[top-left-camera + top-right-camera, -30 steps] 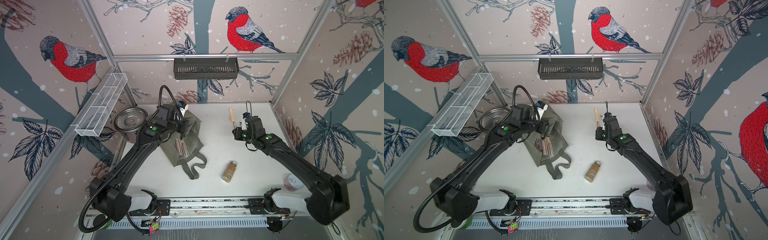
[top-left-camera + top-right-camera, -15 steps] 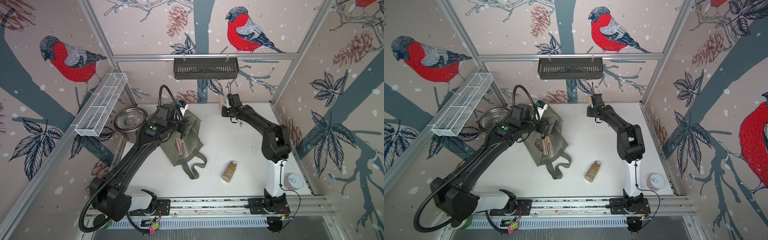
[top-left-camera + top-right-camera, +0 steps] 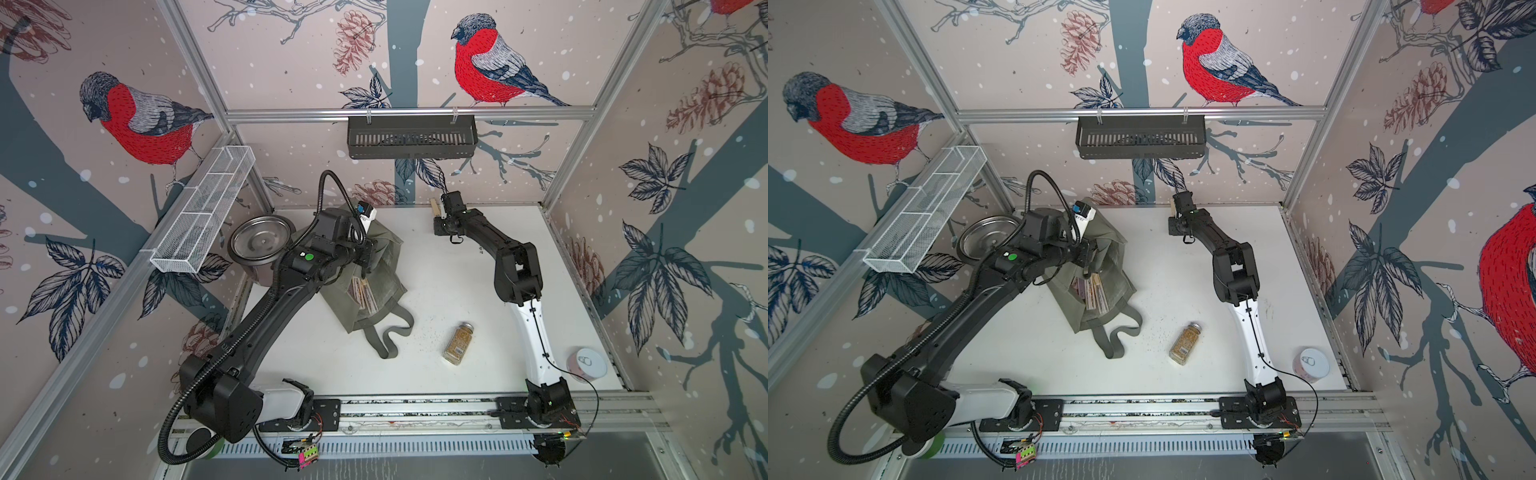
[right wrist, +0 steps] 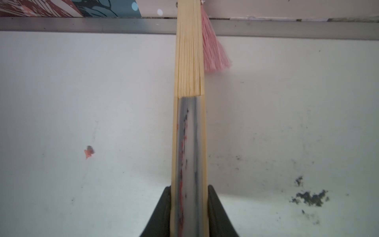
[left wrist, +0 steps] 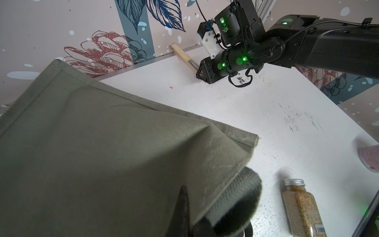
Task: Take out the folding fans from the tote bags
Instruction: Place the folding fan at the center of the board.
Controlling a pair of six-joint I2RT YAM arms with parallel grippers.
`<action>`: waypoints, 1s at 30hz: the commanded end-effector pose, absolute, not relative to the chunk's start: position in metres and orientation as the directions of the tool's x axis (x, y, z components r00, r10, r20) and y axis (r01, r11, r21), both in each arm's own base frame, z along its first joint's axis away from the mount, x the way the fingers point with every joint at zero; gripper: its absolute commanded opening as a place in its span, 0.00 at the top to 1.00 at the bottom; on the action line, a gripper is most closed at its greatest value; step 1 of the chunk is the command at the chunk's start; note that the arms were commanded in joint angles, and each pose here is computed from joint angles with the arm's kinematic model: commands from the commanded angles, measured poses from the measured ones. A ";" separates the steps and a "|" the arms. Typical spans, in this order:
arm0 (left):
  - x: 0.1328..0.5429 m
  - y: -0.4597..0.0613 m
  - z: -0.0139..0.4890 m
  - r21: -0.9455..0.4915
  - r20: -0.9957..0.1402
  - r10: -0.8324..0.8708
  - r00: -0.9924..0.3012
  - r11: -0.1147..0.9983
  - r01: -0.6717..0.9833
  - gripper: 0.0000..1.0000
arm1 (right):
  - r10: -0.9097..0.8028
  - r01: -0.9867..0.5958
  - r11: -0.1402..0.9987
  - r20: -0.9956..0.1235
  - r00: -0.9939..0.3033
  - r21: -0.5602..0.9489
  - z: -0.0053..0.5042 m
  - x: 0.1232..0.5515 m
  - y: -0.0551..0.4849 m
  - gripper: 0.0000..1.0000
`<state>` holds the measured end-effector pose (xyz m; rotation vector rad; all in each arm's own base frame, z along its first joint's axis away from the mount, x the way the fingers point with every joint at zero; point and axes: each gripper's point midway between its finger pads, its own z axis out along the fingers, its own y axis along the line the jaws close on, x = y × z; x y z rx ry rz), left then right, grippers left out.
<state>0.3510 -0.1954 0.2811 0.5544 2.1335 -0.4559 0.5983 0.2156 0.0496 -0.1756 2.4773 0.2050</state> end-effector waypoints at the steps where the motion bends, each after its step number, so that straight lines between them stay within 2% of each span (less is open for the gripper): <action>1: 0.356 -0.194 0.284 -0.100 -0.831 0.223 -0.510 0.841 0.532 1.00 | -0.103 -0.181 0.981 -0.611 -0.785 0.067 0.042 0.595 0.214 0.82; 6: 0.356 -0.194 0.284 -0.101 -0.830 0.223 -0.511 0.841 0.532 1.00 | -0.104 -0.186 0.980 -0.601 -0.792 0.075 0.032 0.581 0.219 0.81; 11: 0.356 -0.195 0.282 -0.105 -0.827 0.225 -0.516 0.838 0.535 1.00 | -0.109 -0.185 0.980 -0.583 -0.805 0.072 0.020 0.574 0.224 0.75; 16: 0.356 -0.195 0.283 -0.103 -0.828 0.225 -0.513 0.839 0.535 1.00 | -0.099 -0.186 0.977 -0.566 -0.818 0.099 0.018 0.568 0.230 0.62; 18: 0.355 -0.195 0.283 -0.103 -0.829 0.225 -0.512 0.839 0.535 1.00 | -0.096 -0.182 0.978 -0.566 -0.819 0.097 0.022 0.567 0.229 0.54; 22: 0.356 -0.195 0.284 -0.102 -0.830 0.225 -0.511 0.839 0.535 1.00 | -0.087 -0.203 0.968 -0.566 -0.820 0.145 0.036 0.562 0.238 0.47; 30: 0.355 -0.194 0.285 -0.101 -0.831 0.223 -0.509 0.839 0.534 1.00 | -0.042 -0.199 0.959 -0.592 -0.805 0.203 0.076 0.551 0.241 0.39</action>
